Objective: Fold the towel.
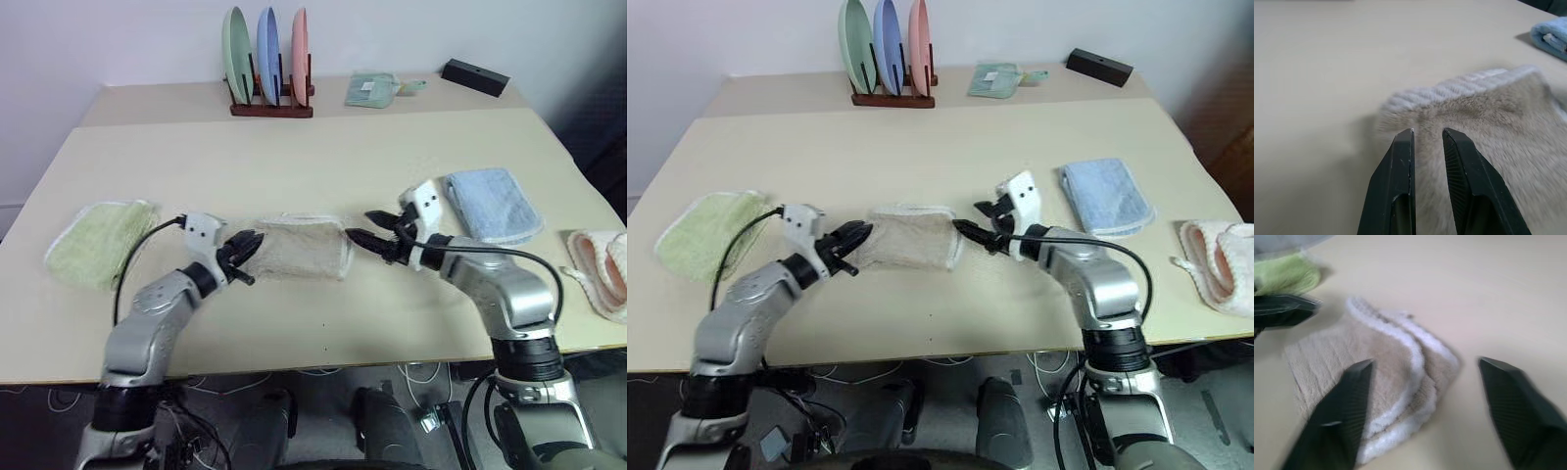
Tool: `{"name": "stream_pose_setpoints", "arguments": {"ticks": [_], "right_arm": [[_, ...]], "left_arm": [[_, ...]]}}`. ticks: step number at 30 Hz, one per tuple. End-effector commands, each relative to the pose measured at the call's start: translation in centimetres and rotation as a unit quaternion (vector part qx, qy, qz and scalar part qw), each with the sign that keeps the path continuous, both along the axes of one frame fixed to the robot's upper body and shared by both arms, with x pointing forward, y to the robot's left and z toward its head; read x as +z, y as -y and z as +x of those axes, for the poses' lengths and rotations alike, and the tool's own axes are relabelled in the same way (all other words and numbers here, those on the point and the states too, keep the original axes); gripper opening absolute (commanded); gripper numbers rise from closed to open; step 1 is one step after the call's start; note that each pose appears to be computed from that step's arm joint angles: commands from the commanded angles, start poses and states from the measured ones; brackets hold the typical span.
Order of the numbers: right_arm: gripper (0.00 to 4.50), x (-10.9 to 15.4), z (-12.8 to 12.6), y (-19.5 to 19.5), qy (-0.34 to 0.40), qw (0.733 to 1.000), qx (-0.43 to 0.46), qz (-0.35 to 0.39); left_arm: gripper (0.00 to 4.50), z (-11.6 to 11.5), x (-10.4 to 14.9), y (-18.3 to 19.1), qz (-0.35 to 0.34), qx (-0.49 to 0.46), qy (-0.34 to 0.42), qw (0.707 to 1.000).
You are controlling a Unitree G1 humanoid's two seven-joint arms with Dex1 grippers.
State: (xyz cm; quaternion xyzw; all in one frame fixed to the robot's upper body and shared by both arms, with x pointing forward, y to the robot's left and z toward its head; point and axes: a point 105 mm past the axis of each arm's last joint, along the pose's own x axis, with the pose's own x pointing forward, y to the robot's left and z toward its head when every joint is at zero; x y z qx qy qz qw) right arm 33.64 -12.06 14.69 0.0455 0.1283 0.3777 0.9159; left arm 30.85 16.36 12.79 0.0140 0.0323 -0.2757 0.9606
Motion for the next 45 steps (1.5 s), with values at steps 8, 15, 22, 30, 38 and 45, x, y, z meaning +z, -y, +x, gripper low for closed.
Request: {"name": "stream_pose_setpoints", "arguments": {"ticks": [8, 15, 22, 30, 38, 45], "right_arm": [[4.43, -3.5, -0.3, -2.3, -0.16, 0.984, -0.018, 0.071], [3.92, -3.6, -0.3, -5.6, -0.179, 0.98, 0.017, 0.091], [0.67, -1.3, -0.3, -6.0, -0.165, 0.975, 0.03, 0.143], [0.07, 5.5, 2.2, 1.8, -0.021, 0.975, -0.1, 0.196], [0.07, 10.1, 3.7, 16.3, 0.057, 0.888, -0.366, 0.273], [0.07, 4.2, 1.6, 19.8, -0.046, 0.83, -0.477, 0.285]], "left_arm": [[0.91, -3.3, 1.8, -0.1, 0.03, -0.044, 0.041, 0.998], [0.91, -3.7, 1.5, 0.4, 0.036, -0.046, 0.04, 0.997], [0.91, -3.7, 1.5, 0.6, 0.034, -0.043, 0.041, 0.998], [0.91, -2.8, 1.5, 2.0, 0.02, -0.066, 0.044, 0.997], [0.91, -1.7, 1.2, 4.6, 0.01, -0.121, 0.04, 0.992], [0.91, -1.2, 1.2, 6.1, 0.006, -0.149, 0.042, 0.988]]}}
